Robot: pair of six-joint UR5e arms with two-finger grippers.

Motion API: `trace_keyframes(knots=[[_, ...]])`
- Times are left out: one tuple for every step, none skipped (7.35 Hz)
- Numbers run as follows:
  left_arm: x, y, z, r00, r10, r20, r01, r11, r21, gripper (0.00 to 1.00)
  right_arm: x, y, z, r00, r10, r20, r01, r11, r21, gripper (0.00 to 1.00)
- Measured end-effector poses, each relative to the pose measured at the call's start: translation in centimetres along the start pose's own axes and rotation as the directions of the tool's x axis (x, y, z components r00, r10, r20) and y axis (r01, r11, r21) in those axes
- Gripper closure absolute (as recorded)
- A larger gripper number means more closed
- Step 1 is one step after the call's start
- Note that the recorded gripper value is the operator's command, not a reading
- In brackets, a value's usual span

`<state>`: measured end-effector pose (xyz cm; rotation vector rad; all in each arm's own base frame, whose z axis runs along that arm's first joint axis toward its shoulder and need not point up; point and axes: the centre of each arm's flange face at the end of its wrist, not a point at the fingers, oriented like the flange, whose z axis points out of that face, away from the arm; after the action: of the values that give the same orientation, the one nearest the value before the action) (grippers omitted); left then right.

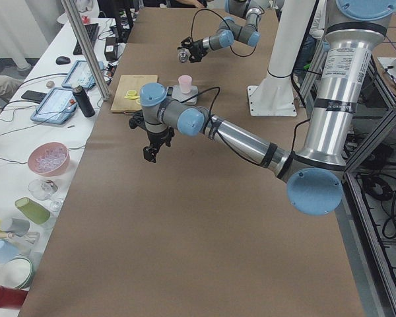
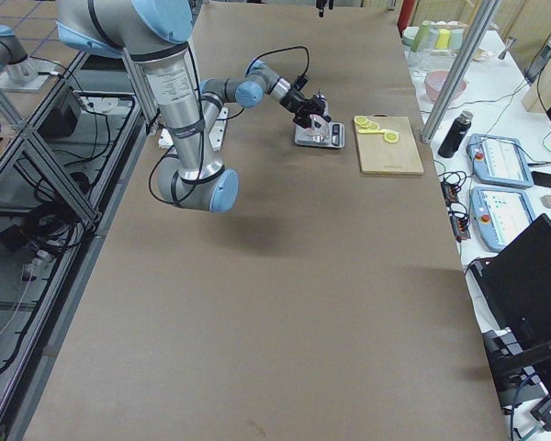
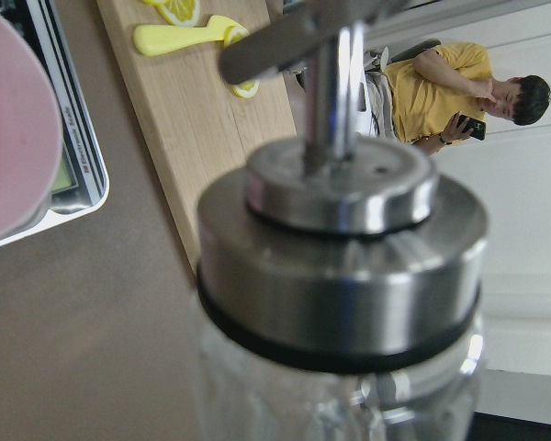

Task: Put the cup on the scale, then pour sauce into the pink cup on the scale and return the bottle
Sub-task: 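Tilt the sauce bottle upright and move it away from the cup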

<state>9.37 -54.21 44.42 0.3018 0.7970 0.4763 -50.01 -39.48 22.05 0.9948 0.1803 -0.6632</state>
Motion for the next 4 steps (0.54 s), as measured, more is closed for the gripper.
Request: trace_keyframes(knots=[[-0.2,0.0,-0.3,1.000,-0.004,-0.002,0.004,1.000,0.005,0.03,0.2,0.0,-0.5,0.997,0.064,0.049,-0.065,0.998,0.021,0.83],[-0.3,0.0,-0.6,1.000,-0.007,-0.006,0.007,1.000,0.011,0.03,0.9,0.1,-1.3,0.987,0.124,0.100,-0.128,0.991,0.034,0.83],[-0.4,0.0,-0.9,1.000,-0.010,-0.008,0.010,1.000,0.015,0.03,2.0,0.7,-2.1,0.972,0.185,0.144,-0.192,0.981,0.037,0.83],[-0.5,0.0,-1.2,1.000,-0.012,-0.007,0.012,1.000,0.020,0.03,3.3,1.5,-3.0,0.946,0.269,0.183,-0.279,0.960,0.031,0.83]])
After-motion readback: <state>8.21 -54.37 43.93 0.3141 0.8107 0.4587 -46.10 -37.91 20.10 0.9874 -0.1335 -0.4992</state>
